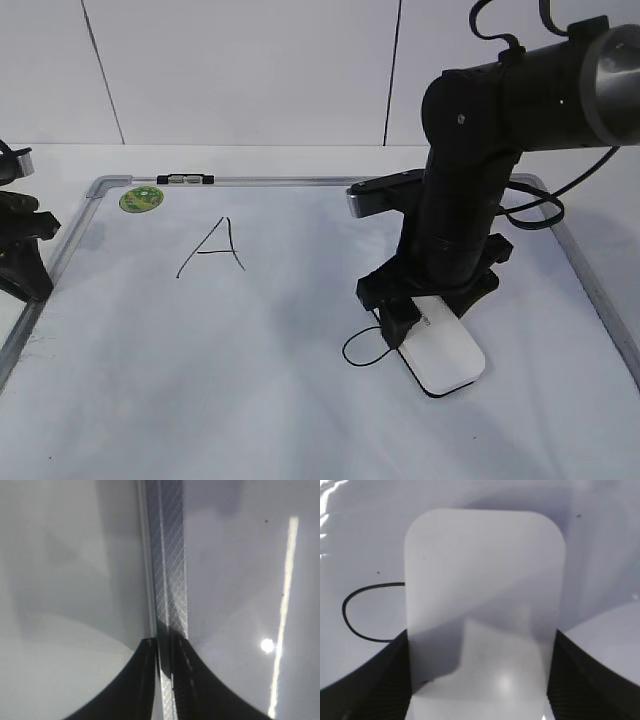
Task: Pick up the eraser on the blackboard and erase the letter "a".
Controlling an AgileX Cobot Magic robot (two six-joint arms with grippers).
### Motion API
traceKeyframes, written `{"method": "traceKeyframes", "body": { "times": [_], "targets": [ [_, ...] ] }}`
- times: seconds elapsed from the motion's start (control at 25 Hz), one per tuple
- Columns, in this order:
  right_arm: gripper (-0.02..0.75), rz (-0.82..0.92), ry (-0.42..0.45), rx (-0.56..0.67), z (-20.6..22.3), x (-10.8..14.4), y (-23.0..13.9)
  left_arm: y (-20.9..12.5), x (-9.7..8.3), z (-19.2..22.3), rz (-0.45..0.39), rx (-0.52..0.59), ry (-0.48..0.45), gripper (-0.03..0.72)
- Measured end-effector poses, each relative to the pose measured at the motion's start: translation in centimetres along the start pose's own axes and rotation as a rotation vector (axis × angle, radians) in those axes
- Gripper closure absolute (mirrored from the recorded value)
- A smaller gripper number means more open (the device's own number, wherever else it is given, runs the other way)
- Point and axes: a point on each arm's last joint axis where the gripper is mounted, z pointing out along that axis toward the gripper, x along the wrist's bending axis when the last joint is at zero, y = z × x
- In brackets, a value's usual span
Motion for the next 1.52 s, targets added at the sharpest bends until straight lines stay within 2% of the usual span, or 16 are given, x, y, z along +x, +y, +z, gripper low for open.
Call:
{"method": "traceKeyframes", "body": {
  "times": [0.28,0.68,0.84,1.2,1.52],
  "targets": [
    [0.165,-0.086,-0.031,0.003,0.4,1.8,0.1,0.0,0.0,0.0,0.0,0.0,0.0,0.608],
    [0.165,-0.211,-0.02,-0.005,0.7,6.6,-0.6,0.0,0.0,0.0,0.001,0.0,0.001,0.612],
    [0.165,-0.228,-0.017,-0.003,0.8,7.3,-0.8,0.0,0.0,0.0,0.001,0.0,0.001,0.613],
    [0.165,-0.177,-0.08,-0.017,0.8,6.5,-0.5,0.0,0.0,0.0,0.001,0.0,0.001,0.614],
    [0.165,-0.053,-0.149,-0.041,0.4,1.1,0.7,0.0,0.0,0.0,0.001,0.0,0.001,0.615]
  ]
}}
